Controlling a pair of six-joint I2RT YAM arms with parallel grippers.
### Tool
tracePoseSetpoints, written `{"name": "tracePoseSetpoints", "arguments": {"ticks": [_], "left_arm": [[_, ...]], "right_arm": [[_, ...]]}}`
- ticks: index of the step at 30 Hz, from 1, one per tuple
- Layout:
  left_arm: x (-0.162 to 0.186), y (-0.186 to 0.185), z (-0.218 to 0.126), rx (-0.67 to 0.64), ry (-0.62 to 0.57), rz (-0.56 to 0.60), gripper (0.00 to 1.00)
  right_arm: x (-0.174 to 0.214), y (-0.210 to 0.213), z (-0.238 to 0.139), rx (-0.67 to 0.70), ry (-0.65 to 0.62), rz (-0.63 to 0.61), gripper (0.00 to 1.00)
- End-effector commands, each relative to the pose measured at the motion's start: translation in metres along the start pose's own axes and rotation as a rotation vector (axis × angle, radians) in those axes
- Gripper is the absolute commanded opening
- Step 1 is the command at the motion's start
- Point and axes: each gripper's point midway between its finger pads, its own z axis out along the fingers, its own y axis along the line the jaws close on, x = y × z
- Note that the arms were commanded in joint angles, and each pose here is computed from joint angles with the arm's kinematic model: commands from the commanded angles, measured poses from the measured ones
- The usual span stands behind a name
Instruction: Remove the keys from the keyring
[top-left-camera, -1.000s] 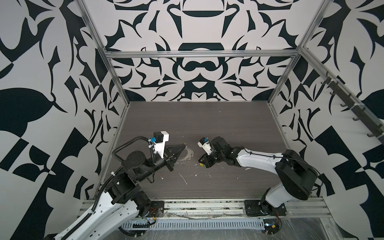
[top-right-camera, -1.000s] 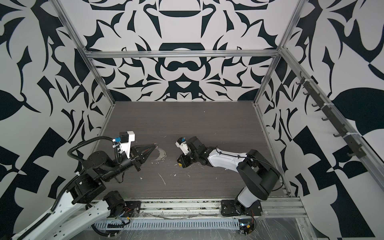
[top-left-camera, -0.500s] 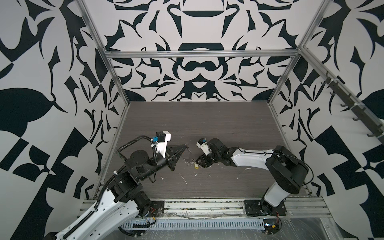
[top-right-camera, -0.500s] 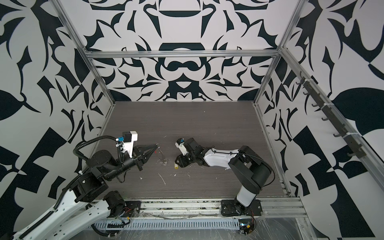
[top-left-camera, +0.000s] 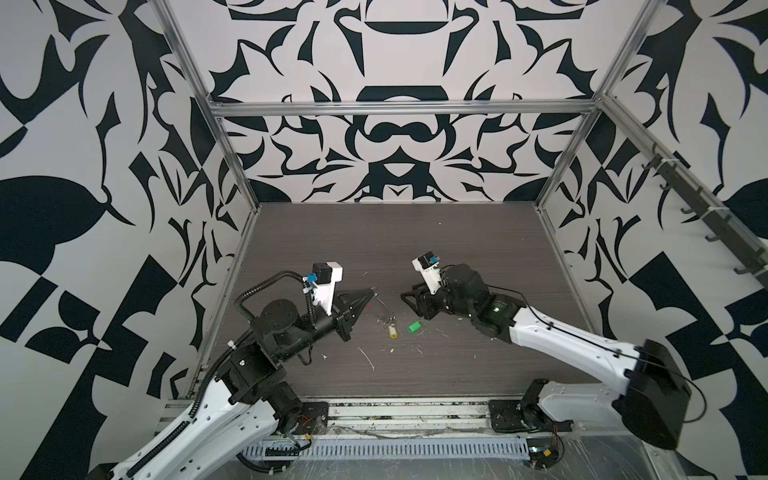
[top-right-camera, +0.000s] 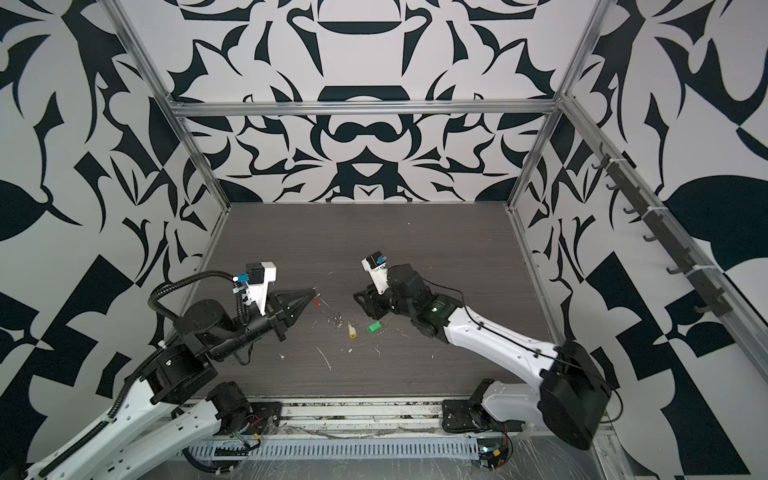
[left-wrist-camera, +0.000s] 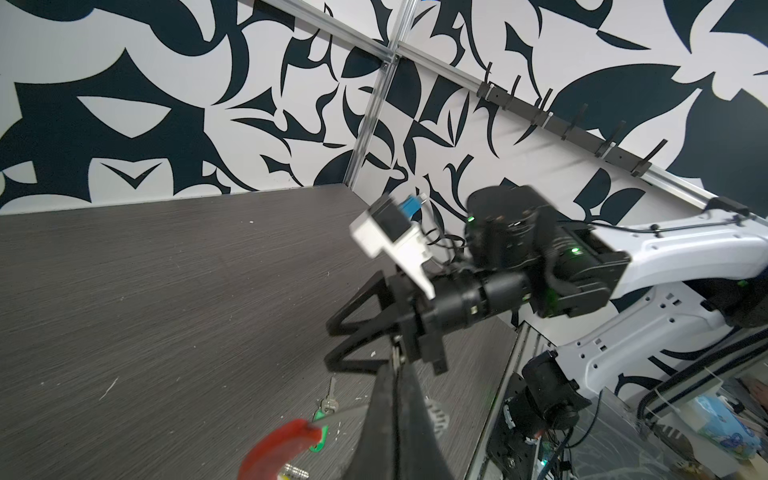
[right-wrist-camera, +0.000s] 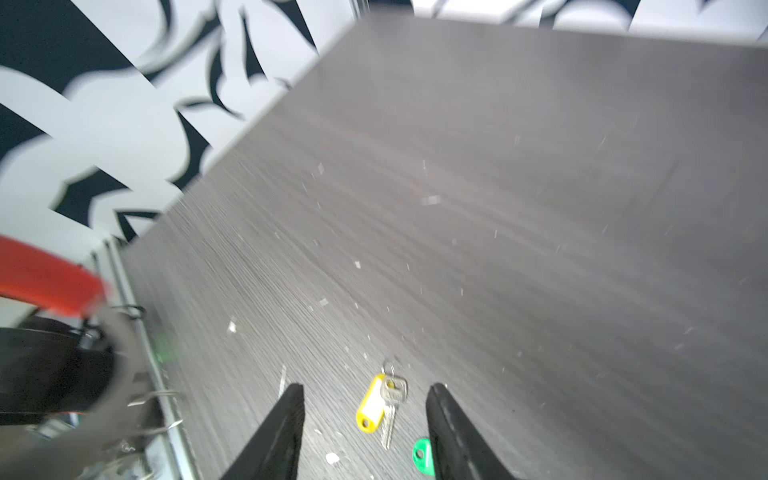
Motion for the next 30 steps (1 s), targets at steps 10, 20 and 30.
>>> {"name": "tracePoseSetpoints", "arguments": {"ticks": [10,20,30], "left_arm": [[-0.025,-0.005,0.009,0.000,-0.049,0.017,0.00],[-0.029,-0.011,0.013,0.020,-0.038,0.027,0.00],[-0.029,-0.010,0.017,0.015,-0.019,0.019,0.20]], "right_arm": [[-0.070,0.118,-0.060,-0.267,-0.201,-0.280,0.58],[-0.061,0.106,-0.036,-0.199,-0.149,-0.282,0.45],[-0.055,0.111,-0.035,-0.267,-0.123,-0.264,0.00]]}}
